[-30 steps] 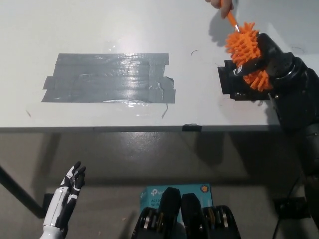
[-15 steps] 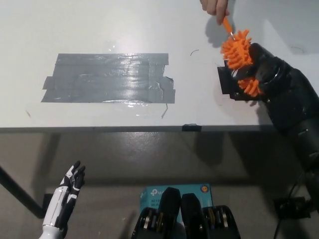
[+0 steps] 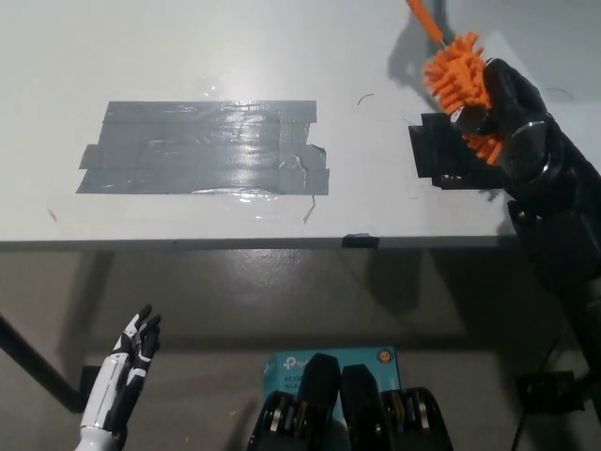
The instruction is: A person hands an oraange duster to the robot and the robot grabs it with its right hand and places it on the black marked spot infron tof it on the desk
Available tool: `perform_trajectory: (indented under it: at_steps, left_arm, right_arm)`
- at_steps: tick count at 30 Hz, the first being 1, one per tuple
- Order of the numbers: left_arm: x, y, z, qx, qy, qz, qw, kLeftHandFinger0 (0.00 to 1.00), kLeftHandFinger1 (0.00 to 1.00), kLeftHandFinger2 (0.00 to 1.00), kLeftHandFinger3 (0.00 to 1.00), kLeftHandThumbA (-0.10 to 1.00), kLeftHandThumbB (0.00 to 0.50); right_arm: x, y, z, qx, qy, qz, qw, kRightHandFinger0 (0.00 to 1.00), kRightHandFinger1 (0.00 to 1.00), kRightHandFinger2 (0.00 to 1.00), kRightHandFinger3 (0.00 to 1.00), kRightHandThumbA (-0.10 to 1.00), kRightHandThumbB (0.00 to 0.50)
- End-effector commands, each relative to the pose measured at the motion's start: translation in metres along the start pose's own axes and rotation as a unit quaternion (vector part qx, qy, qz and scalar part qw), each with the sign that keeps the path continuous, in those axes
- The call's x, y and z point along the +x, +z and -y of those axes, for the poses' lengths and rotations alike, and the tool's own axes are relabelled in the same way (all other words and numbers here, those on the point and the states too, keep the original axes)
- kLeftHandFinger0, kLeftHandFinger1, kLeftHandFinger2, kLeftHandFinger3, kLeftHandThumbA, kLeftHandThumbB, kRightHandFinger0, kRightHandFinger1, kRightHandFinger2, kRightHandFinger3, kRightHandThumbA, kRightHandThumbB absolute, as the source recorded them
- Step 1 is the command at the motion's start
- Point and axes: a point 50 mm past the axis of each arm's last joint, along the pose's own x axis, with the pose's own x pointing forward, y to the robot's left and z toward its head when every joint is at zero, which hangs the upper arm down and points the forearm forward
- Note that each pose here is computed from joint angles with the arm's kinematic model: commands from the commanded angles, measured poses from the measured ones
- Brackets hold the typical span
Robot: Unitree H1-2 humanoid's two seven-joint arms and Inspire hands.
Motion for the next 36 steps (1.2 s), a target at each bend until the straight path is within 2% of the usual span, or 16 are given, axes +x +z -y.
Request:
perform_trajectory:
  at_steps: [1,4,8,10,13,20,23,25,27,28,30,31,32,34,35,36]
  left_arm:
    - [-0.001,0.008,-0.007,0.013,0.002,0.022,1.000,1.00,1.00,1.00,1.00,0.88,0.180]
    - [0.000,0.008,-0.007,0.008,0.003,0.024,1.000,1.00,1.00,1.00,1.00,0.85,0.171]
    - [-0.001,0.008,-0.010,0.008,0.005,0.023,1.000,1.00,1.00,1.00,1.00,0.85,0.168]
    - [-0.001,0.008,-0.010,0.010,0.006,0.025,1.000,1.00,1.00,1.00,1.00,0.84,0.163]
    - [0.000,0.008,-0.010,0.011,0.007,0.024,1.000,1.00,1.00,1.00,1.00,0.84,0.157]
    - [-0.001,0.008,-0.012,0.003,0.013,0.022,1.000,1.00,1.00,1.00,1.00,0.79,0.153]
    - [-0.001,0.009,-0.011,0.005,0.012,0.023,1.000,1.00,1.00,1.00,1.00,0.77,0.143]
    - [-0.001,0.009,-0.011,0.000,0.012,0.022,1.000,1.00,1.00,1.00,1.00,0.76,0.150]
    - [-0.002,0.009,-0.011,-0.003,0.014,0.021,1.000,1.00,1.00,1.00,1.00,0.74,0.147]
    - [-0.001,0.009,-0.011,-0.003,0.013,0.021,1.000,1.00,1.00,1.00,1.00,0.73,0.141]
    - [-0.001,0.009,-0.012,-0.004,0.014,0.021,1.000,1.00,1.00,1.00,1.00,0.73,0.141]
    - [-0.001,0.010,-0.012,0.000,0.014,0.021,1.000,1.00,1.00,1.00,1.00,0.73,0.150]
    - [-0.001,0.010,-0.011,0.003,0.015,0.021,1.000,1.00,1.00,1.00,1.00,0.73,0.151]
    - [0.000,0.010,-0.010,0.003,0.012,0.021,1.000,1.00,1.00,1.00,1.00,0.73,0.155]
    - [0.001,0.010,-0.010,0.004,0.012,0.022,1.000,1.00,1.00,1.00,1.00,0.73,0.154]
    - [0.001,0.010,-0.010,0.004,0.011,0.022,1.000,1.00,1.00,1.00,1.00,0.73,0.147]
  right_arm:
    - [-0.033,0.063,0.074,0.047,-0.118,0.119,0.985,0.08,0.59,0.97,0.98,-0.10,0.157]
    - [-0.043,0.065,0.086,0.040,-0.137,0.132,0.981,0.11,0.59,0.99,0.97,-0.10,0.149]
    - [-0.048,0.066,0.095,0.044,-0.157,0.132,0.978,0.08,0.51,0.88,0.63,-0.10,0.138]
    - [-0.042,0.060,0.094,0.048,-0.150,0.118,0.980,0.03,0.46,0.86,0.59,-0.10,0.137]
    - [-0.032,0.052,0.088,0.051,-0.134,0.099,0.985,0.00,0.44,0.89,0.60,-0.10,0.160]
    - [0.020,0.006,0.058,0.028,-0.068,-0.015,0.997,0.20,0.62,0.91,0.97,-0.10,0.210]
    - [0.029,-0.011,0.050,0.021,-0.046,-0.033,0.998,0.28,0.62,0.78,0.69,-0.10,0.190]
    - [0.036,-0.022,0.044,0.019,-0.020,-0.046,0.999,0.06,0.45,0.68,0.60,-0.10,0.159]
    - [0.042,-0.036,0.036,0.017,0.002,-0.069,0.997,0.07,0.47,0.74,0.68,-0.10,0.171]
    - [0.044,-0.039,0.034,0.016,0.007,-0.077,0.997,0.18,0.57,0.78,0.89,-0.10,0.168]
    - [0.047,-0.043,0.030,0.021,0.014,-0.083,0.996,0.06,0.47,0.69,0.85,-0.10,0.168]
    - [0.048,-0.045,0.028,0.033,0.033,-0.078,0.996,0.13,0.55,0.71,0.50,-0.07,0.226]
    - [0.048,-0.046,0.027,0.043,0.049,-0.075,0.995,0.15,0.57,0.72,0.48,-0.05,0.225]
    - [0.048,-0.046,0.030,0.105,0.108,-0.058,0.987,0.36,0.68,0.86,0.99,0.22,0.243]
    - [0.048,-0.045,0.031,0.118,0.123,-0.051,0.984,0.39,0.67,0.86,1.00,0.28,0.245]
    - [0.047,-0.045,0.031,0.121,0.140,-0.044,0.982,0.63,0.93,1.00,1.00,0.37,0.273]
